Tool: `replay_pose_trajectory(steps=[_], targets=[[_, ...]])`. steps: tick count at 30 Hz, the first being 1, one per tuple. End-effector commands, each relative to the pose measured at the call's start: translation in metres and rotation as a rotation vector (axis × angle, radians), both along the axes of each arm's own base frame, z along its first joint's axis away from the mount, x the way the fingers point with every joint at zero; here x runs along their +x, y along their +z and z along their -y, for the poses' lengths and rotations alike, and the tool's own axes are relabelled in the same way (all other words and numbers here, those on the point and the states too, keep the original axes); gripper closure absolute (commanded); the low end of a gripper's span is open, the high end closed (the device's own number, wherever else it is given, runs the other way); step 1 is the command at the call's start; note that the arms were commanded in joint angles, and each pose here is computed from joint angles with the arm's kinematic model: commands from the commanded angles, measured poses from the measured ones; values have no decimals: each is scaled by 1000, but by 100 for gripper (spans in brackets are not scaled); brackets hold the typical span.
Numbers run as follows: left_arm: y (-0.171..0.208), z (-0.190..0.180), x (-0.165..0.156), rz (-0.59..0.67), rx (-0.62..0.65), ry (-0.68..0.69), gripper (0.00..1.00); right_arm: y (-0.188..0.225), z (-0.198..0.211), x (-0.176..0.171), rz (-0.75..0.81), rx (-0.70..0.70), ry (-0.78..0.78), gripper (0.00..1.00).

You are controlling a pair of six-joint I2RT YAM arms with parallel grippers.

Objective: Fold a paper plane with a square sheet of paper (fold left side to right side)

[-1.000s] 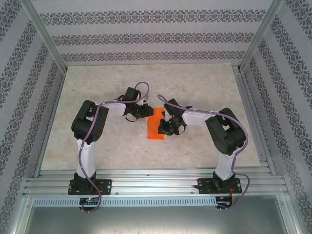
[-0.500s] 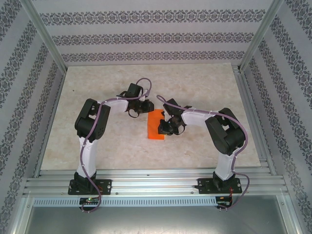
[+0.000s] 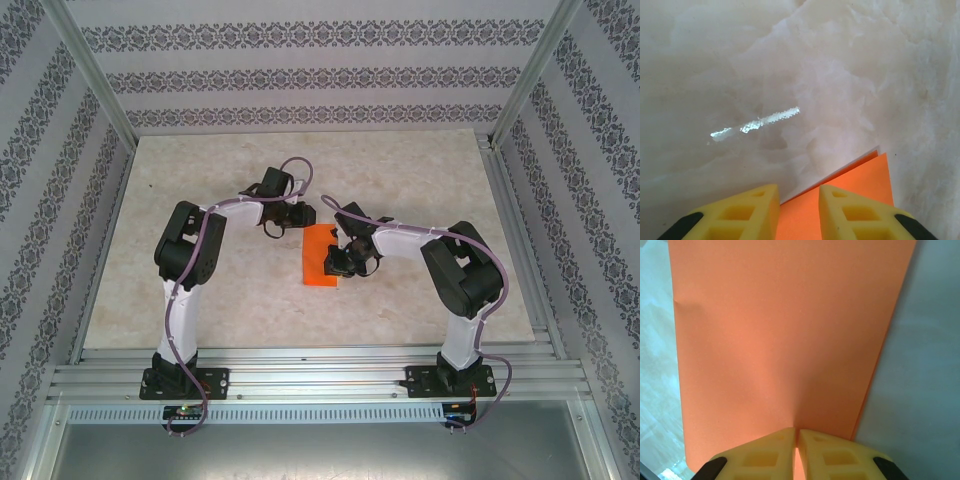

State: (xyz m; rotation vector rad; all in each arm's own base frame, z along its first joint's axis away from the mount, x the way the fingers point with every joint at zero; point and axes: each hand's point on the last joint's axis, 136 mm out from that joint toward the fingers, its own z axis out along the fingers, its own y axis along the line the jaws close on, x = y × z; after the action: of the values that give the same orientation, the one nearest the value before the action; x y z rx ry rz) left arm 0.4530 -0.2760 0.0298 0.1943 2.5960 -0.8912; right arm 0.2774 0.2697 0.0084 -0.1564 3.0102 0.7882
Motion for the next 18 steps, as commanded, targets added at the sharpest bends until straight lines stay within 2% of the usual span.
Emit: replay_pose_trajectory(steps=[1, 5, 8, 13, 18], targets=[[32, -39, 19, 110, 52, 68, 68, -46, 35, -32, -113, -199, 5, 86], [63, -44, 3, 156, 19, 70, 67, -45, 34, -31, -111, -198, 6, 86], [77, -35, -20, 154, -75, 39, 67, -45, 34, -30, -107, -196, 3, 86], [68, 0, -64, 83, -178, -47, 68, -46, 32, -30, -108, -188, -2, 86], [44, 19, -78, 35, -174, -54, 69, -46, 33, -30, -108, -192, 0, 85]])
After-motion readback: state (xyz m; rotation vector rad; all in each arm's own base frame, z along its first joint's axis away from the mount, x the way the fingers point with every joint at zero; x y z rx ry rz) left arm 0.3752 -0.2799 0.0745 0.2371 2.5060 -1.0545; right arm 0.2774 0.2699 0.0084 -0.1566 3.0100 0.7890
